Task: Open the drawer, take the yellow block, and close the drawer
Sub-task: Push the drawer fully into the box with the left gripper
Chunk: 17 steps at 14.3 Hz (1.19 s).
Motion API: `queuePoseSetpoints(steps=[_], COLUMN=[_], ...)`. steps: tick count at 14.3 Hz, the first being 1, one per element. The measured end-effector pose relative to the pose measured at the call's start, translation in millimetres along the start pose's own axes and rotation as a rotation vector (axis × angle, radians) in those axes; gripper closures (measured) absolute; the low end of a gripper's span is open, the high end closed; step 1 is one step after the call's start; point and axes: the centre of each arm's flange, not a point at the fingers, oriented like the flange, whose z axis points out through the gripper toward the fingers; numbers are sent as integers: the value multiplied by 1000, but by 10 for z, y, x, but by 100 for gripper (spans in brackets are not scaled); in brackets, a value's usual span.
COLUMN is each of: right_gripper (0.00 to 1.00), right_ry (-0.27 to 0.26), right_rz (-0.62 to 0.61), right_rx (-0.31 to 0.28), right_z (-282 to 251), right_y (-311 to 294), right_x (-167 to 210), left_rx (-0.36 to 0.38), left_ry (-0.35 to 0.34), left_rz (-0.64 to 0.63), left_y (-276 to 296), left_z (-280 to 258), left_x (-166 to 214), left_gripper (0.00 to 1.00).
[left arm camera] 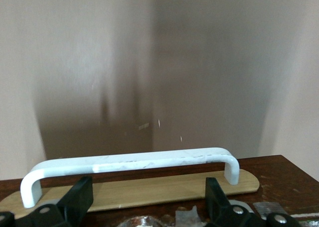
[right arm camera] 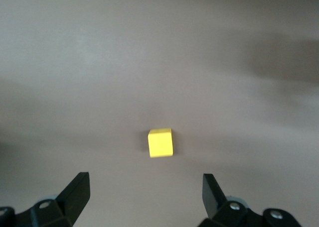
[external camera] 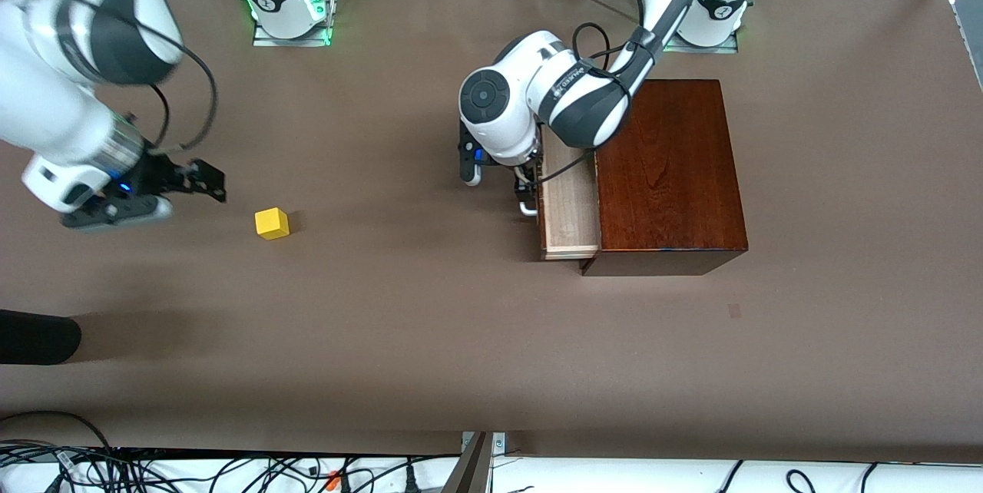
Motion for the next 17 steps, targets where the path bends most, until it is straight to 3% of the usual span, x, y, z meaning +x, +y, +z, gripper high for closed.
queuePoseSetpoints(steps=[7, 17], right_gripper=[0, 0], right_ry=[-67, -47], right_rz=[4, -4], right_rx=[28, -52], right_z=[-976, -1214], right_y=[-76, -36], right_x=[-355, -366], left_rx=[-15, -43], left_ry=[-59, -97], left_rz=[-76, -97], left_y=[-380, -449], left_z=[25, 64], left_x=[-524, -692], left_gripper=[0, 0])
